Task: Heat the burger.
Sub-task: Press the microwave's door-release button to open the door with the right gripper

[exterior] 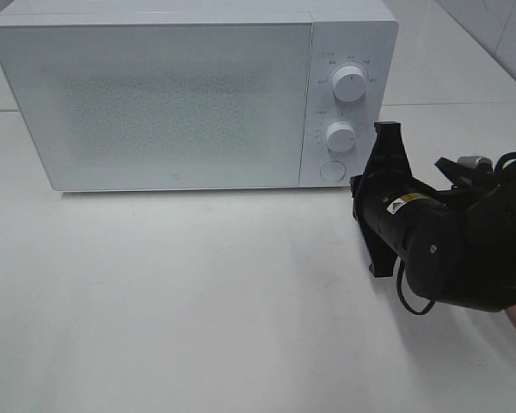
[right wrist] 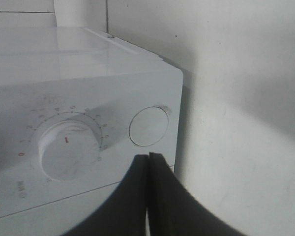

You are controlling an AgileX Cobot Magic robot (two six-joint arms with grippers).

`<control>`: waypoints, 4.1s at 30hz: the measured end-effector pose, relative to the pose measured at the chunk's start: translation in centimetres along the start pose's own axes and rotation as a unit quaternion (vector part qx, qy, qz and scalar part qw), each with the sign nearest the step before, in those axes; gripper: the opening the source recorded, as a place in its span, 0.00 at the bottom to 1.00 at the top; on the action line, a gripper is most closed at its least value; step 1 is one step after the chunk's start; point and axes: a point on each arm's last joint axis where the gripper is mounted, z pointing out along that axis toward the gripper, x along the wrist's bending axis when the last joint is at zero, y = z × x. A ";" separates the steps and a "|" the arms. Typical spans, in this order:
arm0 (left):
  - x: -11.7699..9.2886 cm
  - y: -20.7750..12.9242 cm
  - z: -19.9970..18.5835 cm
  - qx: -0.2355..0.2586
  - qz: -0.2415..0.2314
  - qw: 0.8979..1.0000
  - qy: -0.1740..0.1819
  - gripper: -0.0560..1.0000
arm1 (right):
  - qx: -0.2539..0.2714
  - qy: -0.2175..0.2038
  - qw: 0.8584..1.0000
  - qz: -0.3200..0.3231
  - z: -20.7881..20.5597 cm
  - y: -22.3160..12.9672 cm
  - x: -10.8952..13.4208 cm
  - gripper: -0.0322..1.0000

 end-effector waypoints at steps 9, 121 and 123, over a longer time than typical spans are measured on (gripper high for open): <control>0.0 0.0 0.0 0.000 0.000 1.000 0.000 0.97 | 0.007 -0.002 1.000 0.014 2.3 -1.1 -0.4 0.04; 0.0 0.0 0.0 0.000 0.000 1.000 0.000 0.97 | -0.027 -0.007 1.000 0.001 7.8 -1.9 0.9 0.04; 0.0 0.0 0.0 0.000 0.000 1.000 0.000 0.97 | -0.022 -0.012 1.000 -0.009 7.4 -1.9 1.0 0.04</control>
